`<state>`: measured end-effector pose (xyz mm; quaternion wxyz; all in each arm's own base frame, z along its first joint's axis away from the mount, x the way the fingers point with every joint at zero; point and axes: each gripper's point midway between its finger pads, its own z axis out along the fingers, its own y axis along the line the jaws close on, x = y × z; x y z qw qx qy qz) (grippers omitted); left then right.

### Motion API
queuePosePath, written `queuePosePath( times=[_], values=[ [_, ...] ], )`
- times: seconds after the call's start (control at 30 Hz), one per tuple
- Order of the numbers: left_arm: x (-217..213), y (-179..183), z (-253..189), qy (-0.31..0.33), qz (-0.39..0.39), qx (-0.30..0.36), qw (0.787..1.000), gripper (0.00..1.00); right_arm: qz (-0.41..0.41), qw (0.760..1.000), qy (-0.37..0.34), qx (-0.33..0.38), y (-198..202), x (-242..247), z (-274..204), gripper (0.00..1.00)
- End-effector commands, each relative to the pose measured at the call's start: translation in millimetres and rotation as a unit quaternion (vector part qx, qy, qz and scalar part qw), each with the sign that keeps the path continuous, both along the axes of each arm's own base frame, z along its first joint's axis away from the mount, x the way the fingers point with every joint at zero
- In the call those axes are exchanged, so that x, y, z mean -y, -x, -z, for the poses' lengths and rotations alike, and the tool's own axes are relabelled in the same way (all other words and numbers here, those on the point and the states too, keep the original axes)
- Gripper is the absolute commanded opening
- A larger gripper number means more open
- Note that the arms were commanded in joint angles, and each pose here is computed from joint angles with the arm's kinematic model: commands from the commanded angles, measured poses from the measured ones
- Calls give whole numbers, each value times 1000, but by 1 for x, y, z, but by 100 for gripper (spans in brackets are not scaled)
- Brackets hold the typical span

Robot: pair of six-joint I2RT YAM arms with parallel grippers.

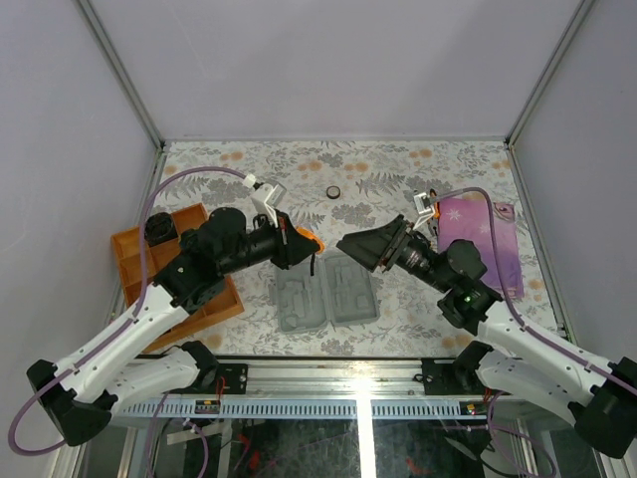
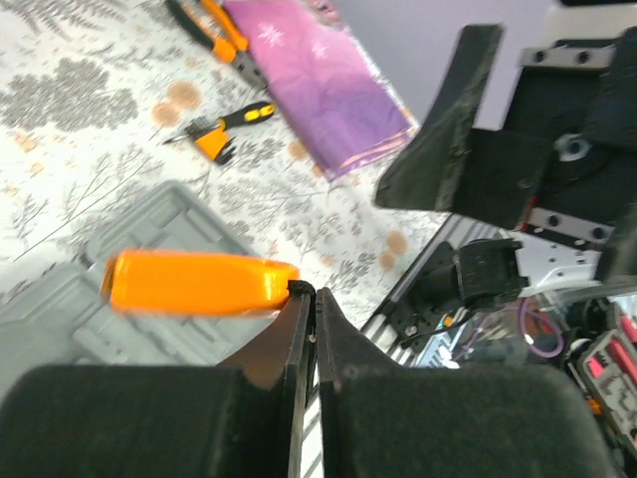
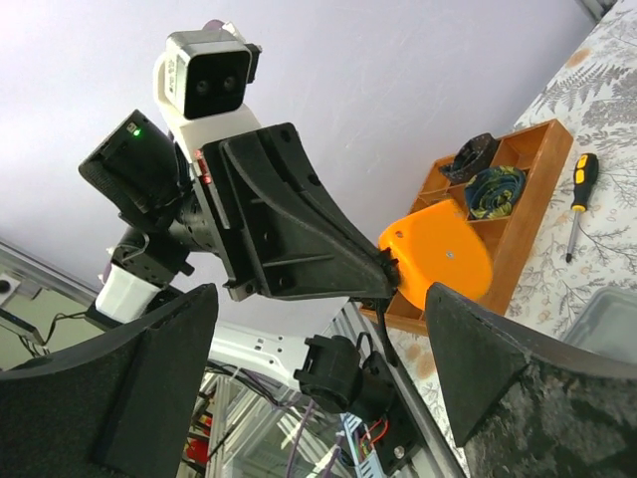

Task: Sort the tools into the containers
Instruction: Place the engineering item in the storage box.

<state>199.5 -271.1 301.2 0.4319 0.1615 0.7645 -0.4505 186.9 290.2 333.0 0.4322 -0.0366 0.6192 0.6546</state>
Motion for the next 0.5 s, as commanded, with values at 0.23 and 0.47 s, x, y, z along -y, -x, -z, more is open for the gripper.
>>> queuePosePath(
  times=[0.23, 0.47],
  values=[
    [-33, -11, 20, -135, -36, 24, 990, 0, 60, 994, 89, -5, -1, 25, 42, 91],
    [-41, -22, 57, -222, -39, 3, 974, 0, 106, 986, 126, -25, -3, 47, 67, 91]
  ],
)
